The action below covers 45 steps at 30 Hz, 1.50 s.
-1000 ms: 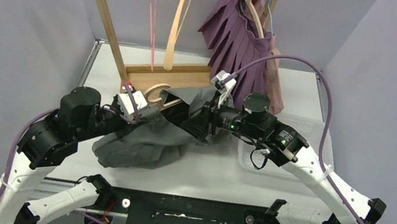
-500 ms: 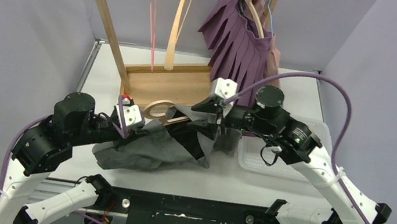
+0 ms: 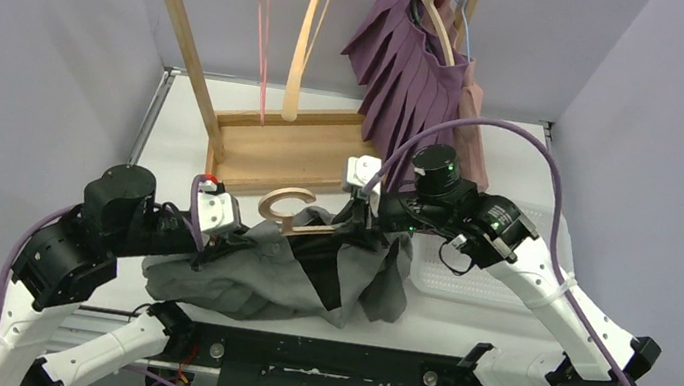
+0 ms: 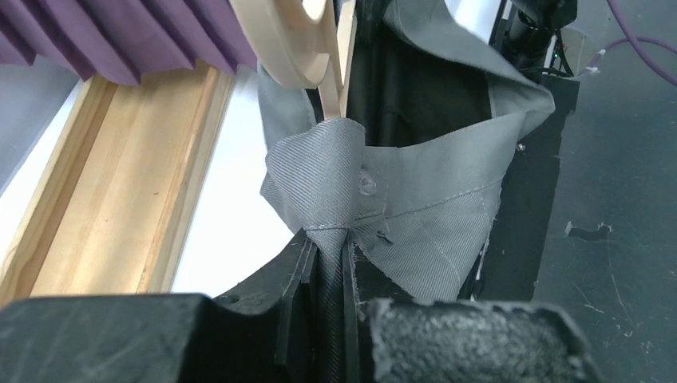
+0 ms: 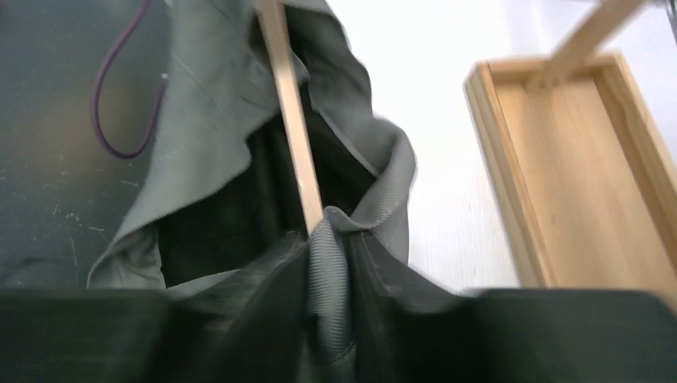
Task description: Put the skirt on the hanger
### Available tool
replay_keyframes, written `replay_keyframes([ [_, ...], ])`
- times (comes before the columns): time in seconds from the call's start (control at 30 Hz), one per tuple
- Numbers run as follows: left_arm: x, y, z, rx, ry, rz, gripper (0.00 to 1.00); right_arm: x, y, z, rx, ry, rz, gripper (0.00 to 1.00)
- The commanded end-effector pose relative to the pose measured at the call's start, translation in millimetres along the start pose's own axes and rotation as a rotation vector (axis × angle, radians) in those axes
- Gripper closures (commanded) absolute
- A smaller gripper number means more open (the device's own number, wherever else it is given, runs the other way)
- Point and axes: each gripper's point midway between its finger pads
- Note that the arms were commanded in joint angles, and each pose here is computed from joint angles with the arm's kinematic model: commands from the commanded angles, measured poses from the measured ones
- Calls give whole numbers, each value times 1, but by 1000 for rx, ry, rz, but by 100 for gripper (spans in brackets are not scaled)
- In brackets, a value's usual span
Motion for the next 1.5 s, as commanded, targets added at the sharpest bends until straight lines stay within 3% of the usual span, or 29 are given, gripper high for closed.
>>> replay_keyframes([
  [0.0, 31, -4, 14, -5, -111, -71, 100, 6, -11, 42, -128, -11, -35, 62],
  [0.03, 31, -4, 13, -8, -109, -70, 100, 14, -13, 44, -147, -39, -51, 50],
  [0.1, 30, -4, 11, -16, -106, -75, 100, 28, -16, 42, -149, -77, -50, 38],
  [0.2, 31, -2, 6, -25, -105, -81, 100, 48, -11, 29, -107, -106, -17, 30],
  [0.27, 31, -1, 4, -26, -105, -86, 100, 54, -6, 17, -73, -110, 26, 30],
  [0.33, 33, 0, 2, -24, -109, -90, 100, 55, 0, 6, -29, -107, 53, 36],
  [0.47, 34, 1, 3, -22, -116, -93, 100, 45, 9, -8, 50, -95, 59, 59],
  [0.53, 36, 0, 4, -21, -122, -95, 100, 39, 11, -14, 64, -87, 50, 59],
  [0.63, 38, -1, 6, -22, -138, -96, 100, 29, 7, -20, 47, -73, 35, 51],
  [0.7, 39, -2, 7, -17, -146, -97, 100, 27, 7, -23, 48, -69, 30, 53],
  [0.87, 38, 4, 15, 50, -160, -69, 99, 27, 7, -19, 33, -60, 28, 96],
  [0.9, 38, 6, 18, 77, -165, -52, 96, 27, 8, -15, 20, -62, 31, 100],
  [1.03, 35, 14, 35, 199, -210, 23, 84, 33, 19, 11, -24, -91, 56, 100],
  [1.27, 39, 15, 69, 316, -349, 140, 80, 31, 23, 42, -133, -104, 33, 100],
  [1.47, 62, 21, 89, 346, -470, 184, 47, 40, 18, 42, -142, -105, 39, 100],
])
Point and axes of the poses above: each gripper's point midway between its finger pads, its own z axis back along the fingers, its own y axis along the line the jaws close on, x = y × z, and after that the axes turned 2 degrees about -z, right-handed
